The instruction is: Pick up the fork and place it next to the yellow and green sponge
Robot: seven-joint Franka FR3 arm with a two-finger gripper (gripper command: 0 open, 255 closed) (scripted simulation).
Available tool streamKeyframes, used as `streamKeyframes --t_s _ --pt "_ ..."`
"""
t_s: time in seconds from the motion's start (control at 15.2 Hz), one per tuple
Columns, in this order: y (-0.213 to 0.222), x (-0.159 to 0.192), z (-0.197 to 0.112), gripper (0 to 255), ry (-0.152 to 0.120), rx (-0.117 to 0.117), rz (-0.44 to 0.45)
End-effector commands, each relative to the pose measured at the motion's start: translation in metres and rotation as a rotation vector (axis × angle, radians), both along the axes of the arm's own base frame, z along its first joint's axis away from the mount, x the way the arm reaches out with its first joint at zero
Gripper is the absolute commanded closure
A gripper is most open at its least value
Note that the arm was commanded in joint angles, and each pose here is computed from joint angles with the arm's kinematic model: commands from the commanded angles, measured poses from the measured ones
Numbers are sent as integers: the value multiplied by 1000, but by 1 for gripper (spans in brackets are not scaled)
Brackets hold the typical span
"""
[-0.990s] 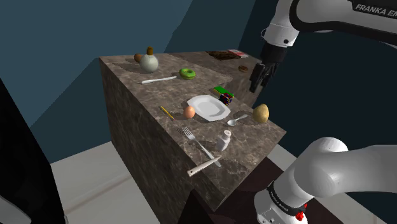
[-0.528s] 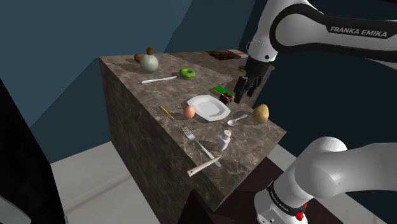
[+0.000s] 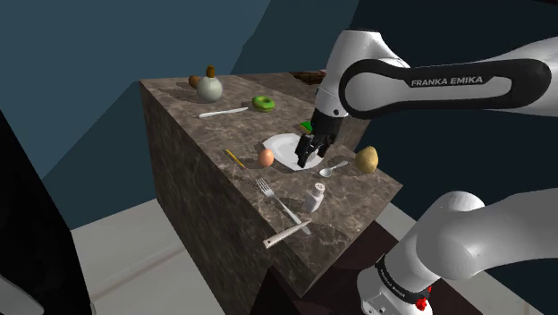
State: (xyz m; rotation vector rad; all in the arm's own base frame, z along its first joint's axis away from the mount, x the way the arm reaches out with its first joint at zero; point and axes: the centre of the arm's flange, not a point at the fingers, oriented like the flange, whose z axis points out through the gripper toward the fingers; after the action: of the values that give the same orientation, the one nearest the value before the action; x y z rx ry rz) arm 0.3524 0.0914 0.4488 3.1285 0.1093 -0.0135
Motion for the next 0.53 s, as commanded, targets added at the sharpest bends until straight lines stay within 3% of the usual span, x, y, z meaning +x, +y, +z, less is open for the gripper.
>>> streamKeyframes --t_s 0.0,0.46 --pt "13 8 -21 0 -10 4 -3" --pt "63 35 -91 0 -39 16 -10"
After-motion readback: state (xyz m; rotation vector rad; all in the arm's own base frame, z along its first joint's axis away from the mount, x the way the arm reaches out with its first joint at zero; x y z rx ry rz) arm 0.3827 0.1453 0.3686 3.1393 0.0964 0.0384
